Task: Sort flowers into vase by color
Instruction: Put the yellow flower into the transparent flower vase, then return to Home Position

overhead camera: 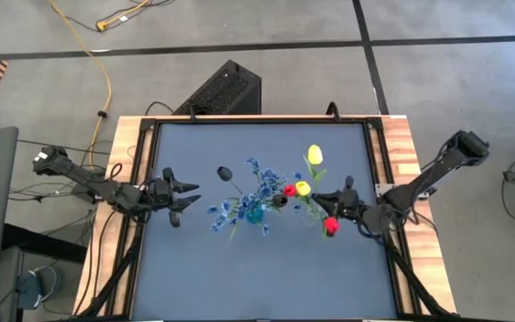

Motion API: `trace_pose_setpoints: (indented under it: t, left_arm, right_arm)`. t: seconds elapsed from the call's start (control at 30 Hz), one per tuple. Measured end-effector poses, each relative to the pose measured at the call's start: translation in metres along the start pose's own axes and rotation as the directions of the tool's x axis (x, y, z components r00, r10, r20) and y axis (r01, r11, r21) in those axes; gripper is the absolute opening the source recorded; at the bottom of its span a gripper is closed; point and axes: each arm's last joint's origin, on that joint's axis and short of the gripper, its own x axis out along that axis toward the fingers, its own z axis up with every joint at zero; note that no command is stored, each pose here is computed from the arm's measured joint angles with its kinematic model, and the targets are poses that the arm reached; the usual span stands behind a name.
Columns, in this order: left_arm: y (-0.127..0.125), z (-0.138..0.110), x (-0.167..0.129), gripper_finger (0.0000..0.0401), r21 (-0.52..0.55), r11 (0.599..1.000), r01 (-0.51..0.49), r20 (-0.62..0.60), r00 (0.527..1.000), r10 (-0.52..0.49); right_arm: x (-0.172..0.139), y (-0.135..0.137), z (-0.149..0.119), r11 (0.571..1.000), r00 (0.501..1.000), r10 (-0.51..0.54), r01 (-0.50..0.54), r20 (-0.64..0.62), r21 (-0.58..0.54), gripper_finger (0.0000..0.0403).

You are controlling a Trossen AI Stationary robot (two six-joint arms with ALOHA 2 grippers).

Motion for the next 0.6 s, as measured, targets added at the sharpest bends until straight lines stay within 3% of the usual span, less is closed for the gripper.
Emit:
trace_pose_setpoints:
  t: [0.43,0.6]
  left_arm:
    - [0.0,0.002,0.0,0.0141,-0.027,1.0,0.003,0.016,1.0,-0.003]
    - [-0.001,0.004,0.0,0.0141,-0.038,0.999,0.018,0.029,0.999,-0.017]
  right_arm:
    - [-0.005,-0.004,0.008,0.999,0.999,0.032,-0.032,0.017,0.016,0.0115]
    - [-0.011,-0.01,0.016,0.998,0.999,0.048,-0.047,0.022,-0.031,0.0152]
